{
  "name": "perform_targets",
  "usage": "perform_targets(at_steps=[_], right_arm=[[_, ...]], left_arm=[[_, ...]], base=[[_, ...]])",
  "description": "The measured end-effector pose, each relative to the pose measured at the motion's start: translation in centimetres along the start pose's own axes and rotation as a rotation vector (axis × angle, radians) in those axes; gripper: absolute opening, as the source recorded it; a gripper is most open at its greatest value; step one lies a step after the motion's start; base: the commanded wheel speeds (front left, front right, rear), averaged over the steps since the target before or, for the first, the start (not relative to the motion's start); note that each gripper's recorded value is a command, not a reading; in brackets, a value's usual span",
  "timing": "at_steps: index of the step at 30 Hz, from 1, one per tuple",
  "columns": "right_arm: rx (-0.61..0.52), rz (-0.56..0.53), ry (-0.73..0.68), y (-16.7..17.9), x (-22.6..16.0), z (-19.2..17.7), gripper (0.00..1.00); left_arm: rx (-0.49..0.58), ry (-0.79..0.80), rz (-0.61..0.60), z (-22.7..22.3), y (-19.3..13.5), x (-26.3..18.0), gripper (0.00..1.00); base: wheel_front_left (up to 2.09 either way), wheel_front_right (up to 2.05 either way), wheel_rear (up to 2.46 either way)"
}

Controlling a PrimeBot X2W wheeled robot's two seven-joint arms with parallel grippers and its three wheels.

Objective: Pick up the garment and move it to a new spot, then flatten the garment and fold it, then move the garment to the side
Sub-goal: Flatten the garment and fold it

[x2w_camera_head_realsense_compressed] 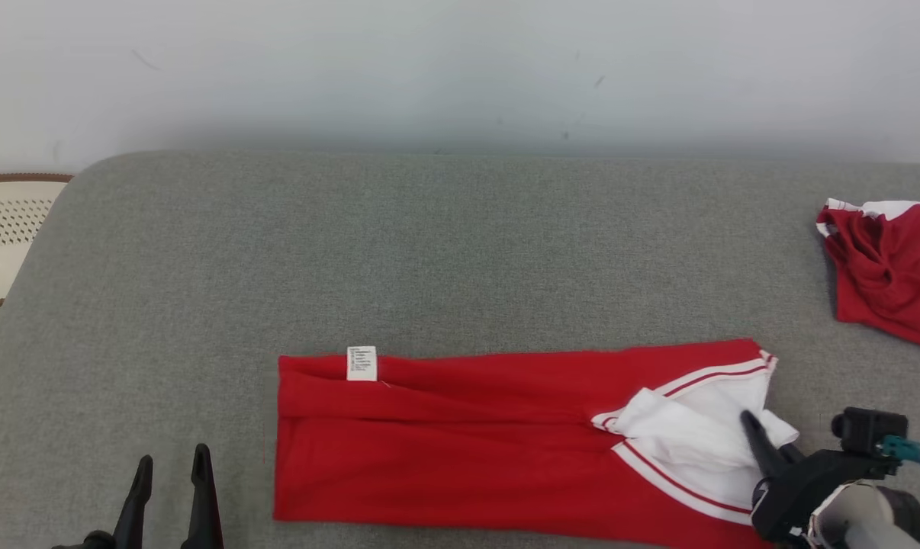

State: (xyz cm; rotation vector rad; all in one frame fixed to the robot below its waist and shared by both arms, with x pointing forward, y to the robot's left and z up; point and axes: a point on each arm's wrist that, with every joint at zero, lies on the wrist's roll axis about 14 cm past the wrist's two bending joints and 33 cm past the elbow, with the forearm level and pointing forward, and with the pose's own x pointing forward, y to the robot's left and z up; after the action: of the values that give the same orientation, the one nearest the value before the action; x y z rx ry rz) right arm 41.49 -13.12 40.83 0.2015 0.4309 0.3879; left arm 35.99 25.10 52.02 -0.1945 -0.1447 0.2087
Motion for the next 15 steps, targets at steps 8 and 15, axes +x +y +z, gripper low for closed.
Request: perform_targets(at_steps=[8,15], right_arm=[[-0.053,-0.109,-0.101,-4.9,-1.9,3.8,0.0],[-0.078,-0.13,-0.137,-5.9,-3.0,5.7,0.0]], left_arm=[[-0.011,0.002,-0.021,-0.1,-0.9,0.2,1.0],[-0.015,0.001,-0.031,-0.1,-1.2,0.0,1.0]], base=[[0.0,0.0,0.0],[0.0,0.0,0.0]])
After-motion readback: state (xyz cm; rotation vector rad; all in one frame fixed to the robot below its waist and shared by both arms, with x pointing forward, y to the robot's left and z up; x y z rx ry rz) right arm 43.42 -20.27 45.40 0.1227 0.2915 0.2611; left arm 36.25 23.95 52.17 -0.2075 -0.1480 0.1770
